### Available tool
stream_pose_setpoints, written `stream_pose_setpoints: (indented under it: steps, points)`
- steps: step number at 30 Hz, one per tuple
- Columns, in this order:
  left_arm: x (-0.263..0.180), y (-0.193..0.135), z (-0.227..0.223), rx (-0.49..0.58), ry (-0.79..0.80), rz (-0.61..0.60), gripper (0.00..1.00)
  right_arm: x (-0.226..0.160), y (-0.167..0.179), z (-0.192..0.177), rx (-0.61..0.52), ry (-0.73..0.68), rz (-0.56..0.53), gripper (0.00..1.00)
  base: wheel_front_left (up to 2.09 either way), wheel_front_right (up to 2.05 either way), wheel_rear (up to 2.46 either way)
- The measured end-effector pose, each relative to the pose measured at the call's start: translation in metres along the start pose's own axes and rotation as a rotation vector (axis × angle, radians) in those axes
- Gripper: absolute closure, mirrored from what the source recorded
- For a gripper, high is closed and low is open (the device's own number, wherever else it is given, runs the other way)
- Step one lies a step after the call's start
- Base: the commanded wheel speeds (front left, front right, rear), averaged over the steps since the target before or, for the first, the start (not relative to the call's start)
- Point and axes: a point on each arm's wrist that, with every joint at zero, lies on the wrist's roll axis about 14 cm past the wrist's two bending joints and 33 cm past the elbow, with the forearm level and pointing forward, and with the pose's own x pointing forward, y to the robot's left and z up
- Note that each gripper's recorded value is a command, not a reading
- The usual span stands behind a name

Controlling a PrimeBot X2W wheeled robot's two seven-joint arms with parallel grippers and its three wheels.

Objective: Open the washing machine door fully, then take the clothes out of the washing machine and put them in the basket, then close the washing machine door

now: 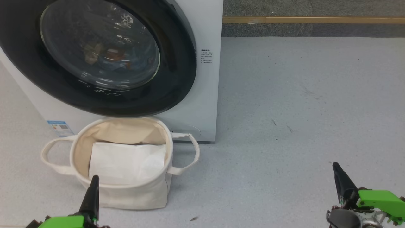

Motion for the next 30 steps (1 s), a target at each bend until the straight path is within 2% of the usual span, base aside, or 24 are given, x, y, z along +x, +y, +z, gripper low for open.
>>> stream_pose_setpoints:
  steps: [13,14,21,30]
  points:
    - [0.000,0.000,0.000,0.000,0.000,0.000,1.00,0.000,0.000,0.000,0.000,0.000,0.000,1.00,0.00,0.00,0.00]
    - [-0.001,0.004,0.000,-0.001,-0.001,0.011,0.00,0.000,-0.003,0.000,0.002,-0.001,-0.010,0.00,0.00,0.00,0.00]
    - [-0.027,0.062,-0.002,-0.021,-0.007,0.186,0.00,-0.024,-0.058,-0.001,0.019,-0.008,-0.175,0.00,0.00,0.00,0.00]
    - [-0.024,0.059,0.001,-0.015,-0.026,0.178,0.00,-0.023,-0.058,-0.001,0.015,-0.019,-0.175,0.00,0.00,0.00,0.00]
